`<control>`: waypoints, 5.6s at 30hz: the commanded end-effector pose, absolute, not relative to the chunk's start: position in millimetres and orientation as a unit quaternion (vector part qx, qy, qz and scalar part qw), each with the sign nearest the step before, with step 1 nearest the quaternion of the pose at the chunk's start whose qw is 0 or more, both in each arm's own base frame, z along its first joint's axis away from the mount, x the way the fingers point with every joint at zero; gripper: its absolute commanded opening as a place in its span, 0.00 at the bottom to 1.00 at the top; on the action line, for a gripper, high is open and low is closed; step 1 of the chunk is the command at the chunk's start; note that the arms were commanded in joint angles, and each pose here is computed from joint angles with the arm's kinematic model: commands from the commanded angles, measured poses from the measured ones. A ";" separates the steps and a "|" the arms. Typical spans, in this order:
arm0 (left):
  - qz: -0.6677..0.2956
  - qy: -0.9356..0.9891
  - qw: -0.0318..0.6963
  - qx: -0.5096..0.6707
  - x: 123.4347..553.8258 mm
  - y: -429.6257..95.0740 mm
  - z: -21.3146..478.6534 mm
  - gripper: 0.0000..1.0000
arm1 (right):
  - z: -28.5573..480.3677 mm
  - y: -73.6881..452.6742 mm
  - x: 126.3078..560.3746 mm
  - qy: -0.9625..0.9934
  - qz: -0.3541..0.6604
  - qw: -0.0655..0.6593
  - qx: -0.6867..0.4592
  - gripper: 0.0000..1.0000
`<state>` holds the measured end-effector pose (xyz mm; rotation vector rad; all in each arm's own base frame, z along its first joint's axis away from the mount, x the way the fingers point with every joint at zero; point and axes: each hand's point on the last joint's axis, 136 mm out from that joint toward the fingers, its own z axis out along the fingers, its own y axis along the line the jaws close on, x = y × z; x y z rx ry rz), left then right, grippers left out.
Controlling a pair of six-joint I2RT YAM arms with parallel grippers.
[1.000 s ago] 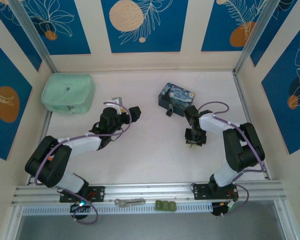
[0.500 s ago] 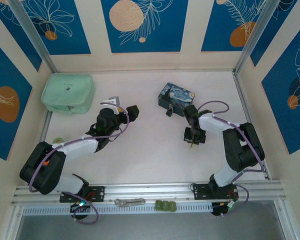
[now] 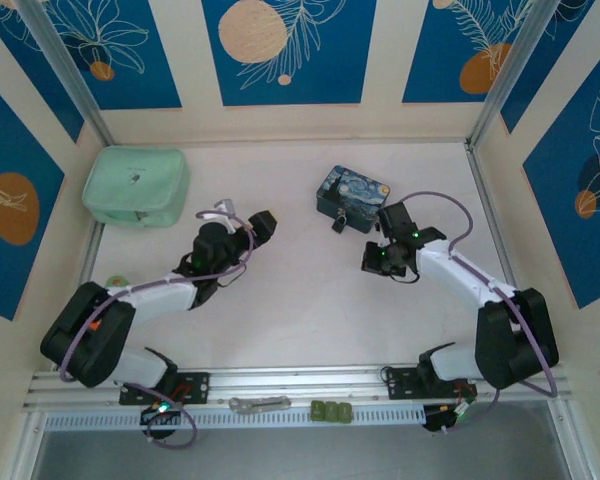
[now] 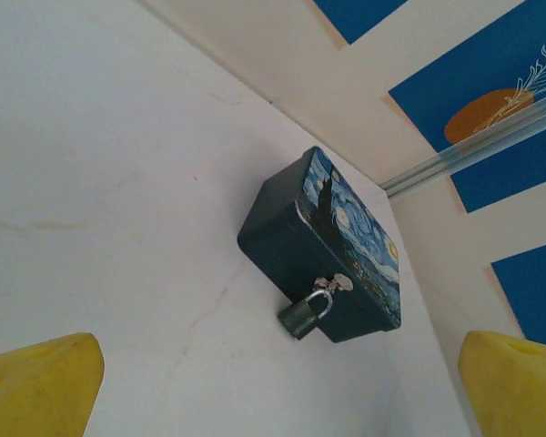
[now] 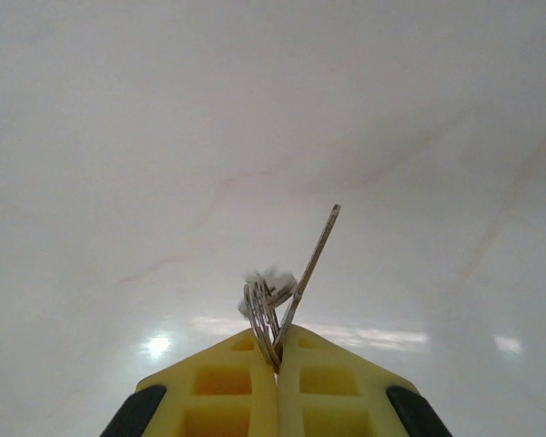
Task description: Unlock a padlock with a key
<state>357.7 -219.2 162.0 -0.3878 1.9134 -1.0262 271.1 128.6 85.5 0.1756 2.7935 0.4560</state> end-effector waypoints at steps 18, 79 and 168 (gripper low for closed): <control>-0.488 0.756 0.388 -0.200 337.1 -273.2 151.1 1.00 | 53.2 229.4 261.9 0.953 0.297 0.053 0.036 0.00; -0.455 0.768 0.418 -0.168 335.3 -264.7 168.0 1.00 | 46.2 220.0 272.5 0.976 0.194 0.077 -0.061 0.00; -0.412 0.787 0.441 -0.124 325.4 -246.7 172.0 1.00 | 56.8 226.4 280.5 0.973 0.196 0.098 -0.075 0.00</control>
